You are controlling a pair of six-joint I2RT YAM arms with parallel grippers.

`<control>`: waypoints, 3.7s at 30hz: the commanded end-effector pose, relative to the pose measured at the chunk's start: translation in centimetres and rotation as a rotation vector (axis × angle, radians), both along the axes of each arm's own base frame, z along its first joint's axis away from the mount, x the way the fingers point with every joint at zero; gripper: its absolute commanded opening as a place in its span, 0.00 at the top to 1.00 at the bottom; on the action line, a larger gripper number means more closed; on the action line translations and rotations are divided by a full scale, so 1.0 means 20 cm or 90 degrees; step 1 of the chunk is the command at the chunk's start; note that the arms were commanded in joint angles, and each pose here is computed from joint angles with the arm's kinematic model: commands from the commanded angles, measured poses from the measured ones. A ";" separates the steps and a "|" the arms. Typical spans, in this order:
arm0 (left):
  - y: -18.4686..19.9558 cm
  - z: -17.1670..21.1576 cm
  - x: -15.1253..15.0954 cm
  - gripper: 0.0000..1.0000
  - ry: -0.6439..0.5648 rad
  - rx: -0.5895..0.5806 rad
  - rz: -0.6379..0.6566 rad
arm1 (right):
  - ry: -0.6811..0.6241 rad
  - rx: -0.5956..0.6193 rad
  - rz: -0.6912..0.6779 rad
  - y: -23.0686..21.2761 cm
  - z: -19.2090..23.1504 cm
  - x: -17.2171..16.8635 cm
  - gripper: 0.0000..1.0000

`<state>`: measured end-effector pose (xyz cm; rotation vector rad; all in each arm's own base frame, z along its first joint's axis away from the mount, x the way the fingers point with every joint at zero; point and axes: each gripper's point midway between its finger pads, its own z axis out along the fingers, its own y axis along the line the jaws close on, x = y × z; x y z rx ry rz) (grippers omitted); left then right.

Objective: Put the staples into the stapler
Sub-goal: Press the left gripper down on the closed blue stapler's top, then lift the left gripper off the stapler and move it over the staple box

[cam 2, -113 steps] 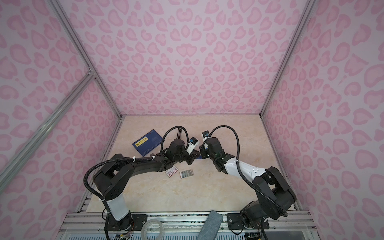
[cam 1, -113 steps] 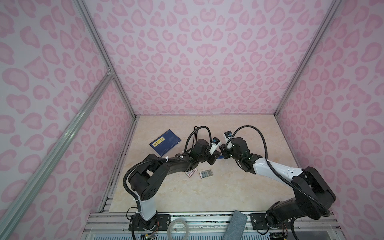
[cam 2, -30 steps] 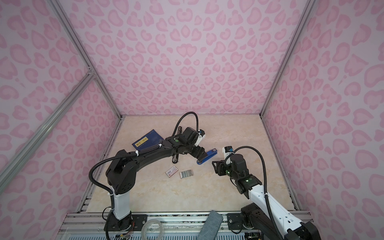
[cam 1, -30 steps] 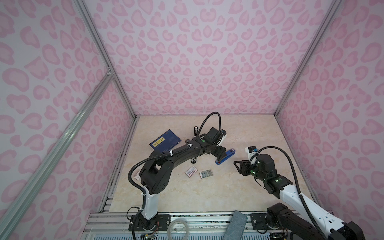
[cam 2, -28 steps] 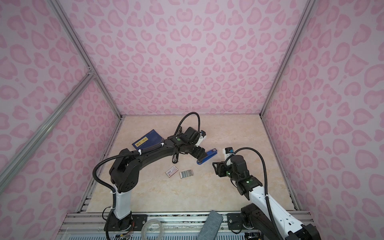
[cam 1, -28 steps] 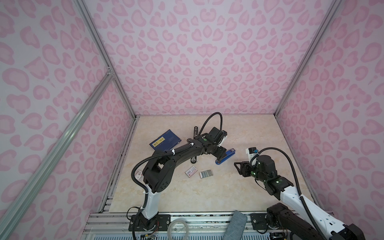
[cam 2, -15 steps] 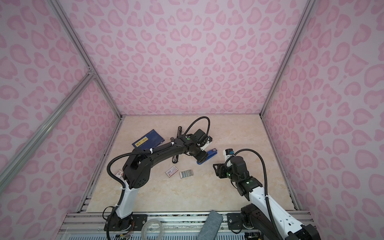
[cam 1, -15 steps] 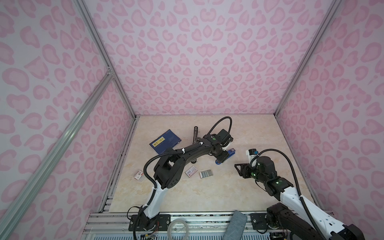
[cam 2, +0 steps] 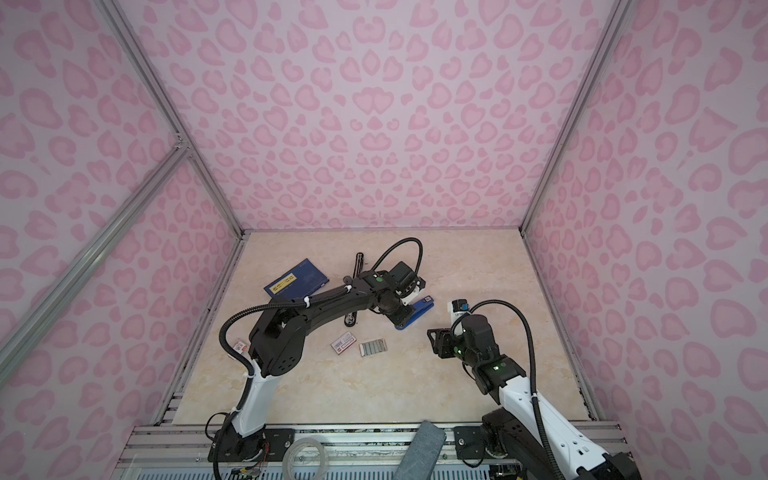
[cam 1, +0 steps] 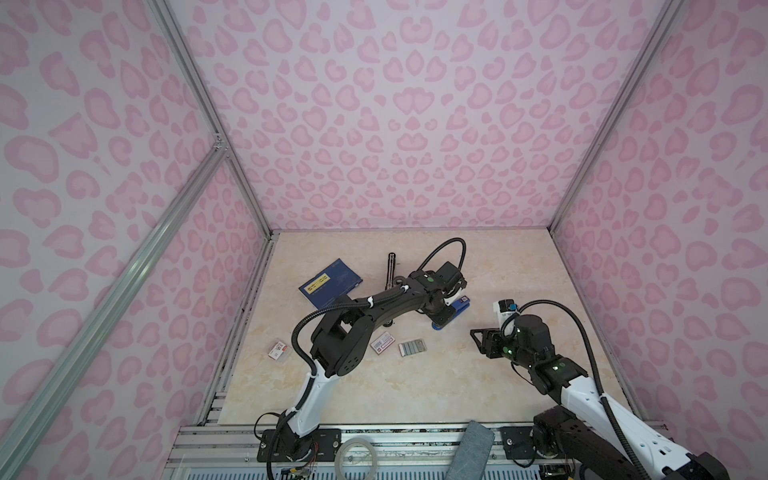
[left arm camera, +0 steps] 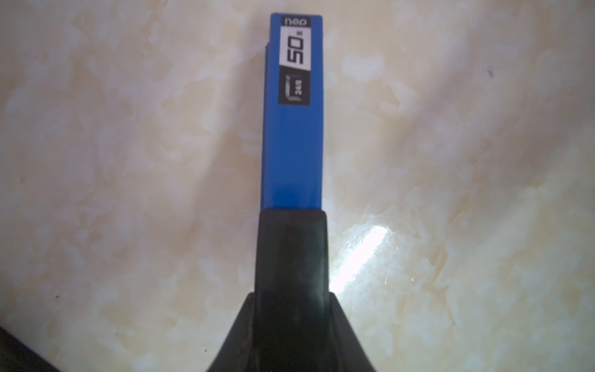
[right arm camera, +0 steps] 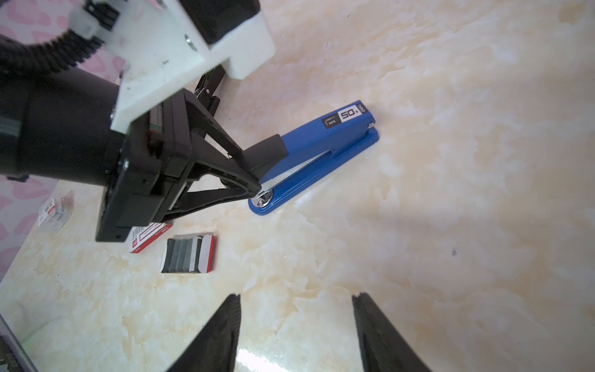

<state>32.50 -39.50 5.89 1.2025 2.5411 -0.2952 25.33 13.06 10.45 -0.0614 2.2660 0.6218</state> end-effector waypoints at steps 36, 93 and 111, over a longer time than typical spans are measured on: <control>0.00 0.04 0.44 0.91 -0.022 -0.056 0.211 | -0.008 0.006 -0.035 -0.05 -0.01 -0.01 0.41; 0.04 0.33 0.38 0.41 -0.057 -0.196 0.267 | -0.030 0.033 -0.050 -0.06 0.04 -0.02 0.40; 0.54 0.48 0.06 0.32 -0.088 -0.291 0.396 | -0.061 0.018 0.072 0.21 0.14 -0.01 0.43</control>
